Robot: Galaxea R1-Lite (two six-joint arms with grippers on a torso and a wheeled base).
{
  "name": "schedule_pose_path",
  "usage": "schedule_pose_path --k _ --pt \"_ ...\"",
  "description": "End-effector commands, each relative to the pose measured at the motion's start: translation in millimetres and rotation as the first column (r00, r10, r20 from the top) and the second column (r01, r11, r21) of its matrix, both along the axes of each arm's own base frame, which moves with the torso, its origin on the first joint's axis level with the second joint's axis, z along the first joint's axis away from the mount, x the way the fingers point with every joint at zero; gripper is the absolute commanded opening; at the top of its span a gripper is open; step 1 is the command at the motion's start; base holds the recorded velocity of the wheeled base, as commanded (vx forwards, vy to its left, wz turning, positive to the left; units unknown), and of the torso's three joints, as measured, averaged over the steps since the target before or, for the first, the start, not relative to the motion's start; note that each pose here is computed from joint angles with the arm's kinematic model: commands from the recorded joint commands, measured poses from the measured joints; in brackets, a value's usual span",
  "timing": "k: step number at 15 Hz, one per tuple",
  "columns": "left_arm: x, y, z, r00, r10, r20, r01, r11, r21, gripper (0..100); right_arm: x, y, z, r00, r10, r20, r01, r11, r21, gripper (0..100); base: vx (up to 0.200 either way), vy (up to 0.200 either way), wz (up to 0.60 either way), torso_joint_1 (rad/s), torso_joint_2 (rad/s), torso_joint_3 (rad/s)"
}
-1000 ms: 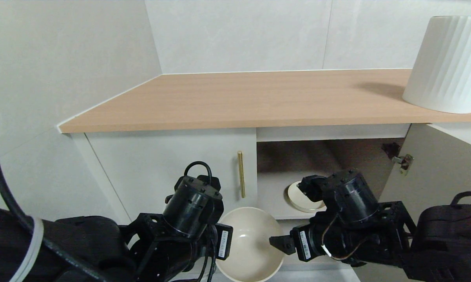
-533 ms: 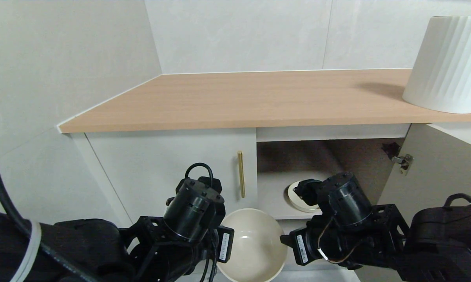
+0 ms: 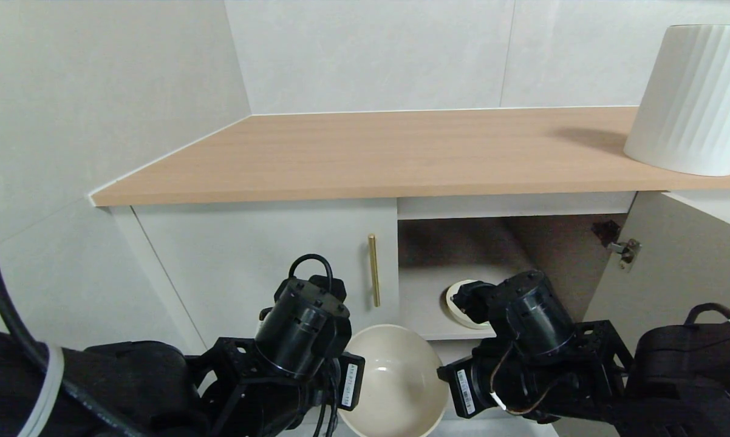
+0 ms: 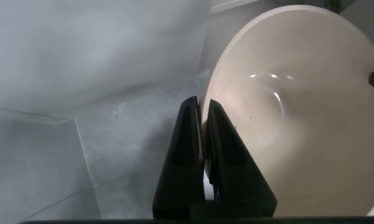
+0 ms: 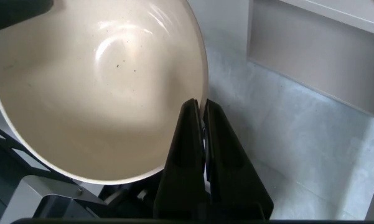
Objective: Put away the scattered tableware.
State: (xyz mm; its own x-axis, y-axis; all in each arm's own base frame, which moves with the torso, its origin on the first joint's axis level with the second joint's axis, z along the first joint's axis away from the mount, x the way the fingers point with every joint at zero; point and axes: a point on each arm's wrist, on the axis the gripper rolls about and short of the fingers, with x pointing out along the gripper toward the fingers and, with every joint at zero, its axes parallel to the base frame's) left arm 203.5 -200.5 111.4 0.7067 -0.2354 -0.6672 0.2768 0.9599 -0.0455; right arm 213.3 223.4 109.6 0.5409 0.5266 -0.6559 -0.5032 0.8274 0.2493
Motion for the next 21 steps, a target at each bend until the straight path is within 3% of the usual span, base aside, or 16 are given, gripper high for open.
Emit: schedule_pose_path --k 1,2,3,13,17,21 --pt "0 0.1 0.3 1.000 0.001 0.001 -0.001 1.000 -0.001 0 0 0 0 1.000 0.002 0.000 -0.002 1.000 -0.001 0 0.000 0.000 0.00 0.000 0.00 0.000" --pt "0 0.2 -0.5 1.000 0.002 0.000 -0.002 1.000 0.002 0 0 0 -2 1.000 0.002 -0.003 -0.002 1.000 -0.005 0 0.000 0.000 0.00 0.000 0.00 0.000" --pt "0 0.2 -0.9 1.000 0.006 0.002 -0.006 1.000 0.006 100 0 0 -2 1.000 0.003 -0.002 -0.003 1.000 -0.005 0 0.000 0.000 0.00 0.000 0.00 0.000" --pt "3 0.2 3.4 0.999 0.029 0.037 -0.028 0.999 -0.021 100 5 2 -12 1.000 -0.015 -0.022 0.014 0.999 -0.031 0 0.000 0.000 0.00 0.000 0.00 0.000" --pt "5 2.6 3.6 0.998 0.049 0.044 -0.049 0.999 -0.017 100 38 -23 -32 0.985 -0.163 -0.055 0.162 0.986 -0.036 0 0.000 0.000 0.00 0.000 0.00 0.000" --pt "7 3.9 3.6 0.997 0.058 0.047 -0.057 0.998 -0.014 100 77 -41 -61 0.935 -0.355 0.014 0.355 0.935 0.016 0 0.000 0.000 0.00 0.000 0.00 0.000"
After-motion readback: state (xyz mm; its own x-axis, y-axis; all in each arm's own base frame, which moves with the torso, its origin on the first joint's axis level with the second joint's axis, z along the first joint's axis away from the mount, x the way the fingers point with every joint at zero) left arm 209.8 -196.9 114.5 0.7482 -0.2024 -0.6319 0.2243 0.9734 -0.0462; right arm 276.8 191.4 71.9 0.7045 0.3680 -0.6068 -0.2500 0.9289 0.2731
